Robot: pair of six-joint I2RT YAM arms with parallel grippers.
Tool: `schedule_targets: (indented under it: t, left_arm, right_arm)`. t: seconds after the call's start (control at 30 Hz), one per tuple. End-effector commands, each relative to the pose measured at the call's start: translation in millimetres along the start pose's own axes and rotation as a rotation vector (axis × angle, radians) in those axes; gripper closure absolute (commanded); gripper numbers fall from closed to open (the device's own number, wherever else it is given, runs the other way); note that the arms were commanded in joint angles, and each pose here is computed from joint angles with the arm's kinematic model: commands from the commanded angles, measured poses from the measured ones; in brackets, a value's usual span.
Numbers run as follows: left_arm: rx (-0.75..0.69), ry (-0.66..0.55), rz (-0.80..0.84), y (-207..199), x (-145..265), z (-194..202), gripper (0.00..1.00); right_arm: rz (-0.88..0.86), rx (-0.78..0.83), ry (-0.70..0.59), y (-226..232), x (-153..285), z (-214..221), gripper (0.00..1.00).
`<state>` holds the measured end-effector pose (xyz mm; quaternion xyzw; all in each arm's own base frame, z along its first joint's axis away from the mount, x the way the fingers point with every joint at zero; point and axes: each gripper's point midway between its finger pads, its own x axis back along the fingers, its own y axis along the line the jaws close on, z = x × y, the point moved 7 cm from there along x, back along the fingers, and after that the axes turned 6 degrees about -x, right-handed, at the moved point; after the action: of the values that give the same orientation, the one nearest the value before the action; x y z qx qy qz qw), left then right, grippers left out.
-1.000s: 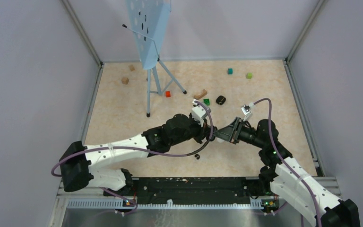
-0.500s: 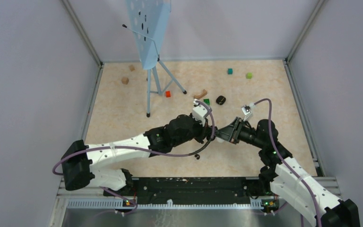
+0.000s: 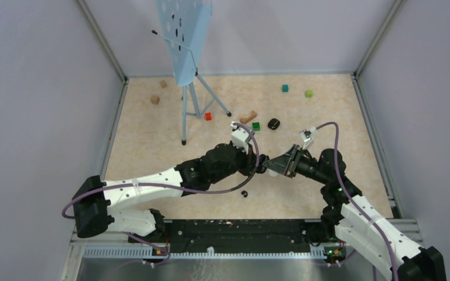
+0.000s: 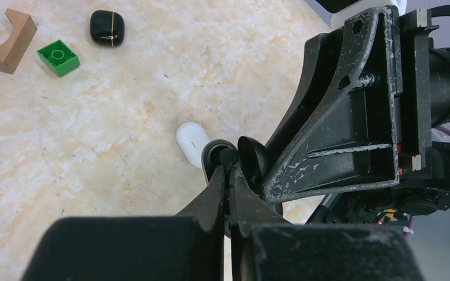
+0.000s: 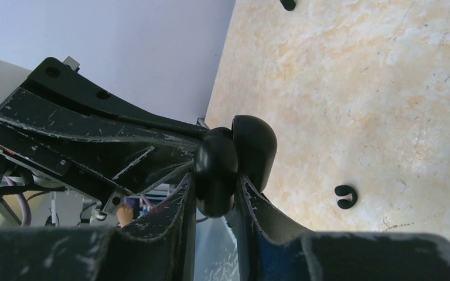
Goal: Insert the wireless bluetooth earbuds into the charging case
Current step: Insert the left earbud into the left side groove of the charging case.
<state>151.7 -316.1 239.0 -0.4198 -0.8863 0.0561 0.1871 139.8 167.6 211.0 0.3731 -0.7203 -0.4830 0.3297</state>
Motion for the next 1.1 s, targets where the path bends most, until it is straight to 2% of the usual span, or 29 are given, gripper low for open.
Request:
schedule_targets:
  t: [0.0,0.17,0.23,0.33,0.5,1.07]
  left_arm:
    - [0.019,-0.003,-0.056,7,4,5,1.0]
    - [-0.024,0.016,-0.063,8,3,3,1.0]
    - [-0.025,0.039,-0.068,7,1,2,0.9]
    - [-0.01,0.035,-0.061,4,1,-1,0.81]
    - [-0.001,0.019,-0.049,3,6,-7,0.59]
    - [0.042,-0.113,0.026,-4,35,-36,0.32]
  right_arm:
    - [-0.165,0.086,-0.008,33,5,-5,1.0]
    - [-0.164,0.084,-0.013,32,4,-5,1.0]
    - [-0.164,0.083,-0.011,31,4,-5,1.0]
    - [-0.161,0.082,-0.011,30,3,-5,1.0]
    - [-0.157,0.078,-0.008,28,3,-4,1.0]
    - [-0.14,0.074,-0.011,23,3,-3,1.0]
